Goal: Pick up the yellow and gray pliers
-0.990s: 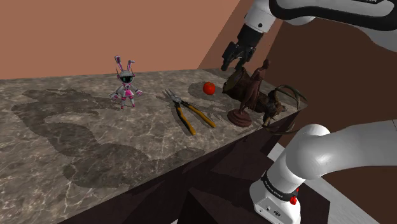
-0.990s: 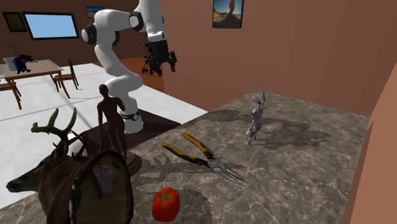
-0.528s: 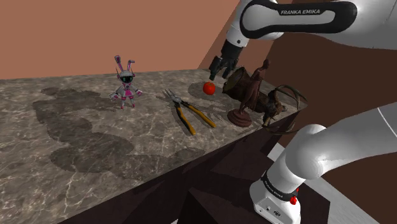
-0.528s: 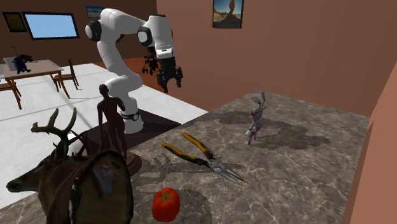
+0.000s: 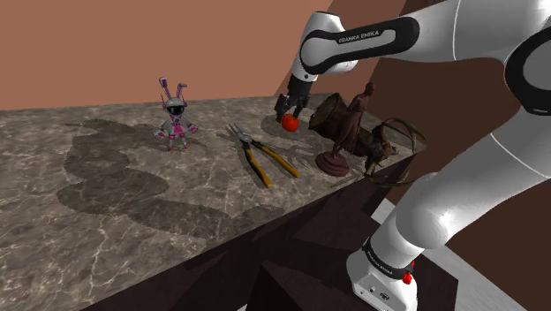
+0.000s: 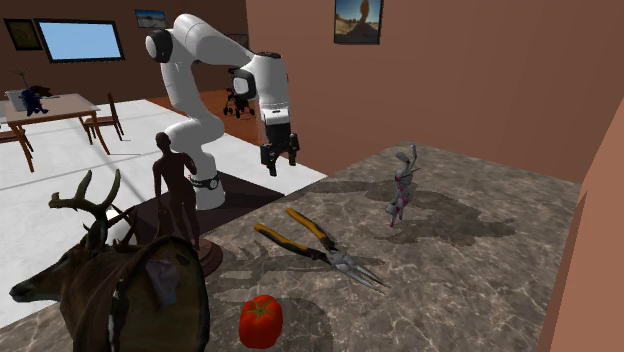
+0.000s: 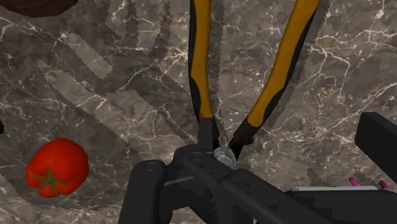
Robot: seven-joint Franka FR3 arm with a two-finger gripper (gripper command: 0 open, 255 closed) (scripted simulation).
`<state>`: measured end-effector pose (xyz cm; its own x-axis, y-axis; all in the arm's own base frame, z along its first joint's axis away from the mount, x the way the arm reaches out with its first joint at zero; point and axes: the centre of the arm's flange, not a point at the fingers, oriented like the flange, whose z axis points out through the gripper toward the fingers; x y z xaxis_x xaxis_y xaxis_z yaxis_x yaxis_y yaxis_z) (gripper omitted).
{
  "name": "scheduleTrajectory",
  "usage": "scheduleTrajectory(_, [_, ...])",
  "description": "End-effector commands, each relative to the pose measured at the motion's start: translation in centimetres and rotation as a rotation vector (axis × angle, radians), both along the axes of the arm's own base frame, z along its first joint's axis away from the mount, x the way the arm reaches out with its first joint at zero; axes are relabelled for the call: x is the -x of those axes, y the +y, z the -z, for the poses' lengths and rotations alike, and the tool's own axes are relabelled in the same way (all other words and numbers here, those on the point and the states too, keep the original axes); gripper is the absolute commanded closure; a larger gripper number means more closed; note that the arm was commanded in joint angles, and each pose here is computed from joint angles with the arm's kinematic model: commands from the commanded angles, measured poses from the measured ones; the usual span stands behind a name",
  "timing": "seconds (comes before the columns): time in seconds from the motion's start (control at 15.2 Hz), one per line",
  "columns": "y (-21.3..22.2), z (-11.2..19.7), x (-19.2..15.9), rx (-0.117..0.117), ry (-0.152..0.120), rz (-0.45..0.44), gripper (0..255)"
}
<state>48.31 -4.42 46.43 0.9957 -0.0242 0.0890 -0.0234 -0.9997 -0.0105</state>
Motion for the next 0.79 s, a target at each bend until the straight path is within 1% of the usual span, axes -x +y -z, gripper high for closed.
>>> scheduleTrajectory(0.0, [-0.5, 2.2, -1.8, 0.009, 0.012, -0.012, 0])
scheduleTrajectory(0.73, [-3.5, 13.5, -11.0, 0.053, 0.076, -0.073, 0])
